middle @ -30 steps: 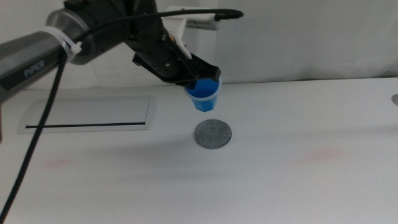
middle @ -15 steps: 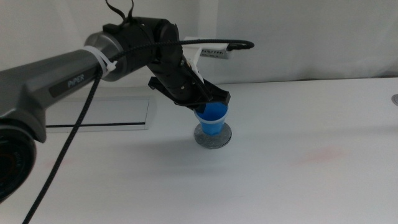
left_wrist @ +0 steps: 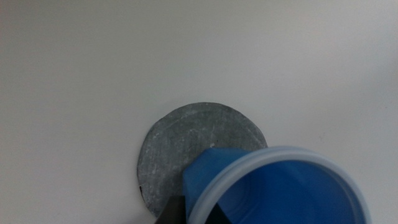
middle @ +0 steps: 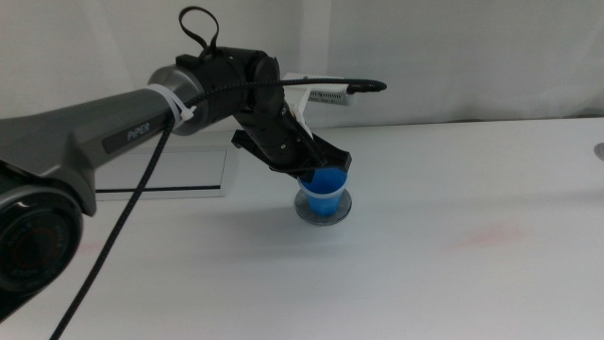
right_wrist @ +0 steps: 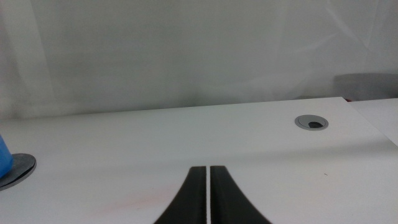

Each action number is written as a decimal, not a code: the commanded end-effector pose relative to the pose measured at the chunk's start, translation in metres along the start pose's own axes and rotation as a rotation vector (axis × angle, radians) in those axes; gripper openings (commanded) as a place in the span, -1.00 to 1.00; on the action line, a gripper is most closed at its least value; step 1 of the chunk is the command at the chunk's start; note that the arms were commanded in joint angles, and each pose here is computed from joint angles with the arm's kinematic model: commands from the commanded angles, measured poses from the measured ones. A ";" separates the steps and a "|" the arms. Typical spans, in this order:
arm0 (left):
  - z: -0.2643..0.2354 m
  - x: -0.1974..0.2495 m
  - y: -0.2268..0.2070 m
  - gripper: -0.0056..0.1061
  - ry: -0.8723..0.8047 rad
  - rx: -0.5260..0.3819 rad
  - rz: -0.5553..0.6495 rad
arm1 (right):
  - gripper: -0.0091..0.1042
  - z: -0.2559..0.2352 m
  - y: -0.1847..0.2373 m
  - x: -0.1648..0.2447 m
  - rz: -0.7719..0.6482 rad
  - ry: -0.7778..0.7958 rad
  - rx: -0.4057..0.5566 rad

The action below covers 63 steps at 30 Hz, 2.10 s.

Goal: Place an empty cup on a cup mat.

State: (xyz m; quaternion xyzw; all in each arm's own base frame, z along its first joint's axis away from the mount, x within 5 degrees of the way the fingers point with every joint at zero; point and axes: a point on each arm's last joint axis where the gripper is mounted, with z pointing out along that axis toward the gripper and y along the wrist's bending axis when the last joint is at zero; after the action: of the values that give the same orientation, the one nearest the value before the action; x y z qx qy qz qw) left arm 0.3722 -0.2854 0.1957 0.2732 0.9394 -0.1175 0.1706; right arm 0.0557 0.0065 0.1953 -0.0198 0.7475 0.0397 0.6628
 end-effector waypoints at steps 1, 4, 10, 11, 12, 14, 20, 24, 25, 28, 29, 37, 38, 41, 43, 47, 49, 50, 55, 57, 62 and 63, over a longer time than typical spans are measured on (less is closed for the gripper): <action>0.006 0.000 -0.001 -0.95 -0.003 0.008 -0.025 | -0.88 0.000 0.000 0.011 -0.011 -0.004 -0.002; 0.012 0.001 -0.001 -0.95 0.009 0.007 -0.027 | -0.88 0.000 0.000 0.011 -0.011 -0.004 -0.002; 0.013 0.001 0.000 -0.95 0.005 0.001 -0.036 | -0.88 0.000 0.000 0.011 -0.011 -0.004 -0.002; 0.013 0.001 0.000 -0.94 0.003 0.001 -0.038 | -0.88 0.000 0.000 0.011 -0.011 -0.004 -0.002; 0.013 0.001 0.000 -0.92 0.003 0.001 -0.038 | -0.88 0.000 0.000 0.011 -0.011 -0.004 -0.002; 0.013 0.001 0.000 -0.79 0.003 0.001 -0.036 | -0.88 0.000 0.000 0.011 -0.011 -0.004 -0.002; 0.013 -0.001 0.000 0.18 -0.013 -0.001 -0.024 | -0.88 0.000 0.000 0.011 -0.011 -0.004 -0.002; 0.012 -0.002 0.002 0.70 -0.022 -0.024 0.003 | -0.88 0.000 0.000 0.011 -0.011 -0.004 -0.002; 0.012 -0.002 0.003 0.77 -0.025 -0.029 0.007 | -0.88 0.000 0.000 0.011 -0.011 -0.004 -0.002; 0.011 -0.003 0.003 0.76 -0.036 -0.037 0.016 | -0.88 0.000 0.000 0.011 -0.011 -0.004 -0.002; 0.009 -0.004 0.003 0.76 -0.043 -0.037 0.016 | -0.88 0.000 0.000 0.011 -0.011 -0.004 -0.002; -0.015 -0.018 0.000 0.76 -0.171 -0.032 0.027 | -0.88 0.000 0.000 0.011 -0.011 -0.004 -0.002; -0.020 -0.019 0.000 0.76 -0.187 -0.034 0.031 | -0.88 0.000 0.000 0.011 -0.011 -0.004 -0.002; -0.039 -0.025 -0.002 0.76 -0.251 -0.046 0.058 | -0.88 0.000 0.000 0.011 -0.011 -0.004 -0.002; -0.054 -0.028 -0.003 0.76 -0.291 -0.054 0.089 | -0.88 0.000 0.000 0.011 -0.011 -0.004 -0.002; -0.095 -0.031 0.001 0.76 -0.367 -0.116 0.159 | -0.88 0.000 0.000 0.011 -0.011 -0.004 -0.002; -0.119 -0.032 0.012 0.76 -0.409 -0.155 0.160 | -0.88 0.000 0.000 0.011 -0.011 -0.004 -0.002; -0.131 -0.032 0.020 0.76 -0.426 -0.178 0.154 | -0.88 0.000 0.000 0.011 -0.011 -0.004 -0.002; -0.184 -0.020 0.083 0.76 -0.458 -0.277 0.011 | -0.88 0.000 0.000 0.011 -0.011 -0.004 -0.002; -0.205 -0.008 0.116 0.75 -0.441 -0.332 -0.063 | -0.88 0.000 0.000 0.011 -0.011 -0.004 -0.002; -0.254 0.026 0.181 0.73 -0.444 -0.454 -0.226 | -0.88 0.000 0.000 0.011 -0.011 -0.004 -0.002; -0.263 0.034 0.189 0.73 -0.454 -0.472 -0.244 | -0.88 0.000 0.000 0.011 -0.011 -0.004 -0.002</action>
State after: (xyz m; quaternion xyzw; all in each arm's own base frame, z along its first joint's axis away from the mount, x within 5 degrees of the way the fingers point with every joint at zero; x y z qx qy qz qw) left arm 0.3913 -0.0460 0.3894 0.0961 0.9049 0.0236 0.4139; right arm 0.0557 0.0065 0.1953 -0.0202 0.7474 0.0393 0.6628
